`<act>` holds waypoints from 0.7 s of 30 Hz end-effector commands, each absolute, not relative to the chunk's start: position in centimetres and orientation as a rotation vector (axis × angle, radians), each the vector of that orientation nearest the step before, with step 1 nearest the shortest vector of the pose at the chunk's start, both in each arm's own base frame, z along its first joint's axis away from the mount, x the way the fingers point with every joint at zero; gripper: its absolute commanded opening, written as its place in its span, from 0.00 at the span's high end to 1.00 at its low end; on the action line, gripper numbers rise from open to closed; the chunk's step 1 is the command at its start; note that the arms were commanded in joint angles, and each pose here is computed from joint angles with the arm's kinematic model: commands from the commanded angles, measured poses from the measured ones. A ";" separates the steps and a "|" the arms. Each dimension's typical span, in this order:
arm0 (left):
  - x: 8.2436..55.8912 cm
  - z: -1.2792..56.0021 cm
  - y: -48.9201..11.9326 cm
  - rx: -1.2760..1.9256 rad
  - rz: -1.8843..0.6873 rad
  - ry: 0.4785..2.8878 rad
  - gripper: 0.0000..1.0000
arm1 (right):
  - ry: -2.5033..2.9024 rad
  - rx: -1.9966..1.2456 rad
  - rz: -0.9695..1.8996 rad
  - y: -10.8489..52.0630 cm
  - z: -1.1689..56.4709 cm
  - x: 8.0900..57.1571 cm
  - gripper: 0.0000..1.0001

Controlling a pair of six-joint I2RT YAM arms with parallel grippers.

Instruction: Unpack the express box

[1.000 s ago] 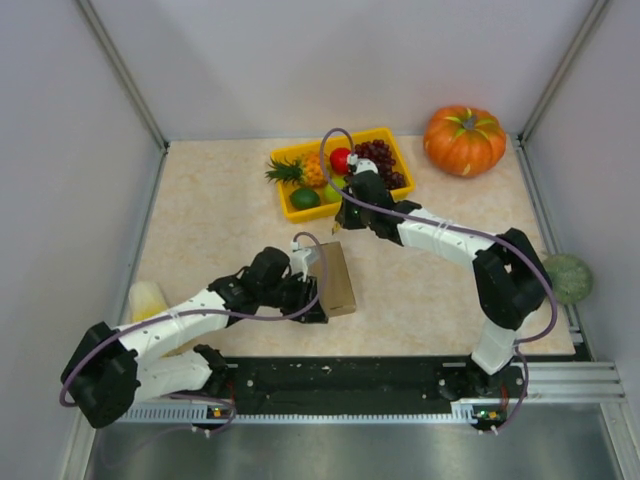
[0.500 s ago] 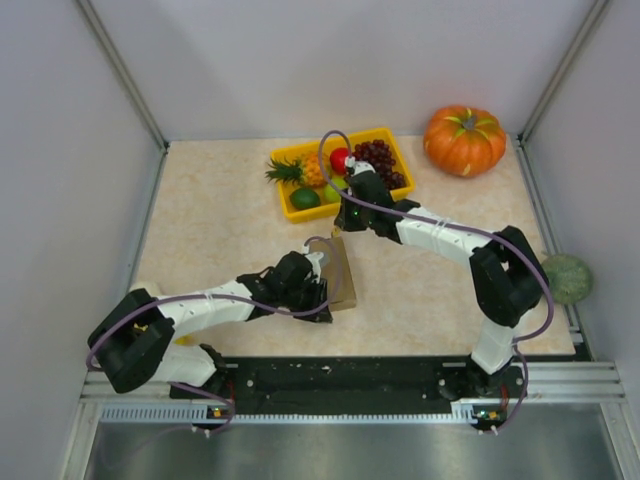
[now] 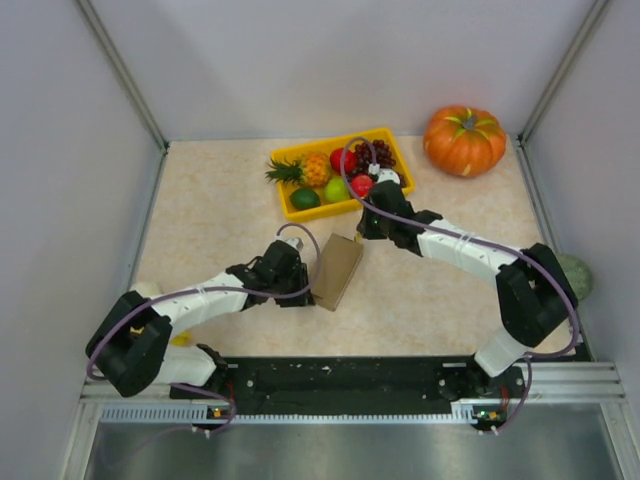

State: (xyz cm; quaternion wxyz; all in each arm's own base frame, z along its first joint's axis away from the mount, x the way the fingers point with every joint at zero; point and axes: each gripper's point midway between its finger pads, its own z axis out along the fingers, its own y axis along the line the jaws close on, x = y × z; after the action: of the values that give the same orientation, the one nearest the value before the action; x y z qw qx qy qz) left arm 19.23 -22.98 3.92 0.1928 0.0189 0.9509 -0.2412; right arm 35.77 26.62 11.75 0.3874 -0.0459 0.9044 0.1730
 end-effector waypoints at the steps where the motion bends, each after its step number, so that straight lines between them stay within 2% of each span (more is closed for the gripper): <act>1: 23.2 6.0 -22.3 -0.070 -0.680 2.543 0.66 | 2.405 -0.074 0.517 26.0 11.8 31.7 1.00; 12: 29.5 6.7 -23.1 -0.070 -0.759 2.525 0.66 | 2.466 -0.064 0.515 23.8 11.3 24.7 1.00; 21: 33.2 7.1 -27.3 -0.020 -0.941 2.549 0.70 | 2.457 -0.064 0.535 25.1 12.6 22.4 1.00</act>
State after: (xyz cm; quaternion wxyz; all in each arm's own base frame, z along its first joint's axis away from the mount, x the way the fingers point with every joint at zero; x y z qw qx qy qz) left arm 31.60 -21.81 3.48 0.2078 -0.0521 0.9504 -0.2256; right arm 24.12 21.12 10.62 0.3187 -0.0300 0.9397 0.1209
